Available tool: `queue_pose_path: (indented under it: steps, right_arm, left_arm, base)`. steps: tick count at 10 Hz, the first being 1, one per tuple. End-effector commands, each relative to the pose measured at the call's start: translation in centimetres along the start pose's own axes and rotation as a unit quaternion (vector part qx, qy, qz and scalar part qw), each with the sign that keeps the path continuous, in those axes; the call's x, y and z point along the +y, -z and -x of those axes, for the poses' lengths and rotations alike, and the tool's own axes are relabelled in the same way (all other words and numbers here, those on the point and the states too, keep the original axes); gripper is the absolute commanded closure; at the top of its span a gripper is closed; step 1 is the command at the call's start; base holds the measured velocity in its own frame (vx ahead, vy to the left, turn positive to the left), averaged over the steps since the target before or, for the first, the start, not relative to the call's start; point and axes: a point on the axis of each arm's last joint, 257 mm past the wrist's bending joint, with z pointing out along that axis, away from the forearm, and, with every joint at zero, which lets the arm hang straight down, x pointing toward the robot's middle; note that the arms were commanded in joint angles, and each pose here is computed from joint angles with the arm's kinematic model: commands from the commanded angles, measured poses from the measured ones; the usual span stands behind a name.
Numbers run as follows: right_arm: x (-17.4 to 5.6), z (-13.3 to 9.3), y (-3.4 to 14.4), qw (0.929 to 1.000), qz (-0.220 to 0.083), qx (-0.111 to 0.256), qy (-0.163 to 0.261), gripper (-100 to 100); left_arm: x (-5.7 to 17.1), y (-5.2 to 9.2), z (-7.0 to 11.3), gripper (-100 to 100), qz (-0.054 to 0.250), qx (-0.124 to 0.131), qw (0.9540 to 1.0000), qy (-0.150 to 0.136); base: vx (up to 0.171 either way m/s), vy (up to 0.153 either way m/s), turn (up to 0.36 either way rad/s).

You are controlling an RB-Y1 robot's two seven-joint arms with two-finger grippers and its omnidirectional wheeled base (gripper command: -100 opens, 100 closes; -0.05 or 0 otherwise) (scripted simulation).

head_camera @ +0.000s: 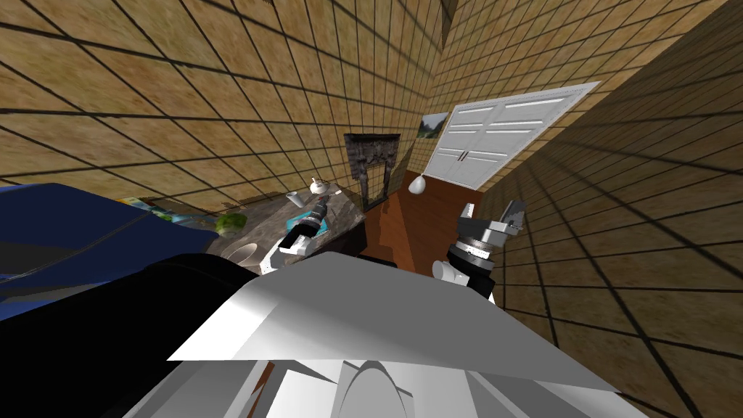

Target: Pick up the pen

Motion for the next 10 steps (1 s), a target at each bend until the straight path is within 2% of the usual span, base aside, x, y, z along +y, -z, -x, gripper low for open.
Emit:
queue_pose_path:
  steps: [1,4,5,6,7,8,9,10]
  right_arm:
    - [0.0,0.0,0.0,1.0,0.0,0.0,0.0,0]
    - [0.0,0.0,0.0,1.0,0.0,0.0,0.0,0]
    - [0.0,0.0,0.0,1.0,0.0,0.0,0.0,0]
    - [0.0,0.0,0.0,1.0,0.0,0.0,0.0,0]
    - [0.0,0.0,0.0,1.0,0.0,0.0,0.0,0]
    - [0.0,0.0,0.0,1.0,0.0,0.0,0.0,0]
    - [0.0,0.0,0.0,1.0,0.0,0.0,0.0,0]
    - [0.0,0.0,0.0,1.0,0.0,0.0,0.0,0]
  left_arm:
    - [1.8,0.4,0.7,-100,0.031,0.011,0.9994,-0.01]
    - [4.0,0.8,1.1,-100,0.071,0.026,0.997,-0.019]
    - [5.2,1.1,1.8,-100,0.092,0.035,0.9947,-0.027]
    - [5.7,1.2,1.6,-100,0.102,0.039,0.9937,-0.026]
    - [6.9,1.6,2.2,-100,0.124,0.049,0.9905,-0.033]
    - [7.3,1.7,2.1,-100,0.132,0.052,0.9893,-0.033]
    - [8.3,2.1,2.7,-100,0.152,0.063,0.9856,-0.039]
    - [8.9,2.3,2.5,-100,0.163,0.067,0.9836,-0.039]
  base:
    - [0.012,-0.009,-0.087]
    - [0.013,-0.005,-0.058]
    - [0.015,-0.01,-0.103]
    - [0.012,-0.005,-0.046]
    - [0.016,-0.006,-0.096]
    - [0.015,-0.003,-0.048]
    - [0.018,-0.008,-0.11]
    - [0.015,-0.005,-0.047]
